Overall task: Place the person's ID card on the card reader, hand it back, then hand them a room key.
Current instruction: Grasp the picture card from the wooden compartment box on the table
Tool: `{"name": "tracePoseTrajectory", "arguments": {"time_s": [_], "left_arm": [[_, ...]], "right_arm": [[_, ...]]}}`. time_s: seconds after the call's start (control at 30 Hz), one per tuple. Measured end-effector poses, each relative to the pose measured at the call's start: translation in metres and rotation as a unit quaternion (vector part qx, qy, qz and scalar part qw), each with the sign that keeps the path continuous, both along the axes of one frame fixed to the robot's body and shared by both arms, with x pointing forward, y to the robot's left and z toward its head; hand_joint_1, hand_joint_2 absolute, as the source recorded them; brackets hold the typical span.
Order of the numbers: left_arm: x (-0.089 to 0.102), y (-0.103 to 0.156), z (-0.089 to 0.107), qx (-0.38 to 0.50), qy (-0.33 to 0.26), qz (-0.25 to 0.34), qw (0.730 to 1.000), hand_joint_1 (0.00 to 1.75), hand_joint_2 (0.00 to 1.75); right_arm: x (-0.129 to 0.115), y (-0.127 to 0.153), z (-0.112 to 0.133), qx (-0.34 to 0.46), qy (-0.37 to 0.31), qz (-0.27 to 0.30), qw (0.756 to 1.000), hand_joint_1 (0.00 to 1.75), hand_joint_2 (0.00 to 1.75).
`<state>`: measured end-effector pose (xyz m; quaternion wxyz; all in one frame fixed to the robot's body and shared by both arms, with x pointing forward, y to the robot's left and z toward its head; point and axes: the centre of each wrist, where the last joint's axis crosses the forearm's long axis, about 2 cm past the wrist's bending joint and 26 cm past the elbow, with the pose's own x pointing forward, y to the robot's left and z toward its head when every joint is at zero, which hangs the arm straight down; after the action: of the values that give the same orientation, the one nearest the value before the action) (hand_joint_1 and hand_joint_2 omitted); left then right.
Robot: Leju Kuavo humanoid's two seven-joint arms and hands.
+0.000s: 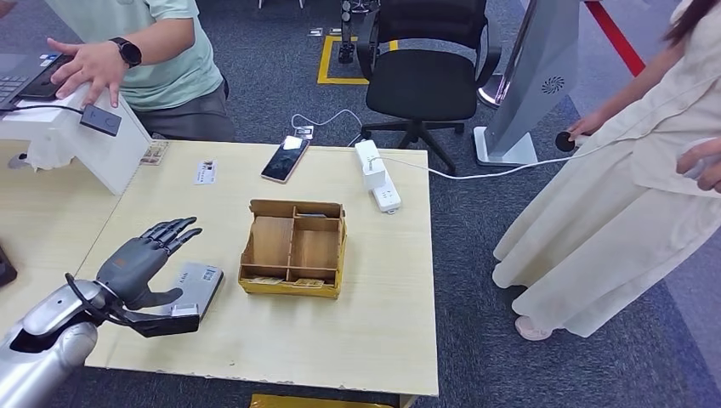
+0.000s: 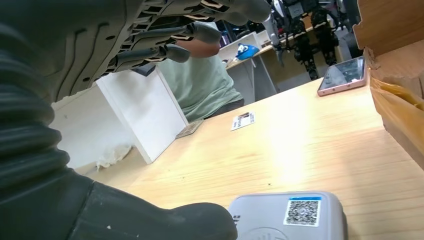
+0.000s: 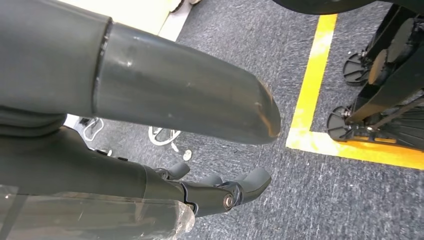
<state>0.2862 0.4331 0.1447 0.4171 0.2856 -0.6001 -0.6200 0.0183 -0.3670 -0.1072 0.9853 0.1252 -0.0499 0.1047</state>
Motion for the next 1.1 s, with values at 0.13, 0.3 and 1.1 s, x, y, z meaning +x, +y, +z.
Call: {"name": "tracePoseTrajectory", "arguments": {"time_s": [0.13,0.3,1.1], "left_arm": [[0.000,0.007,0.006,0.006,0.013,-0.001,1.000,0.00,1.75],[-0.001,0.017,0.014,0.008,0.031,0.005,0.999,0.00,1.75],[-0.003,-0.092,-0.013,-0.069,-0.160,-0.023,0.984,0.00,1.75]], "right_arm": [[0.001,0.000,0.000,0.000,-0.001,0.000,1.000,0.00,0.00],[0.001,0.000,0.000,0.001,-0.003,0.000,1.000,0.00,0.00],[0.003,0.004,0.000,-0.001,-0.004,-0.005,1.000,0.00,0.00]]}}
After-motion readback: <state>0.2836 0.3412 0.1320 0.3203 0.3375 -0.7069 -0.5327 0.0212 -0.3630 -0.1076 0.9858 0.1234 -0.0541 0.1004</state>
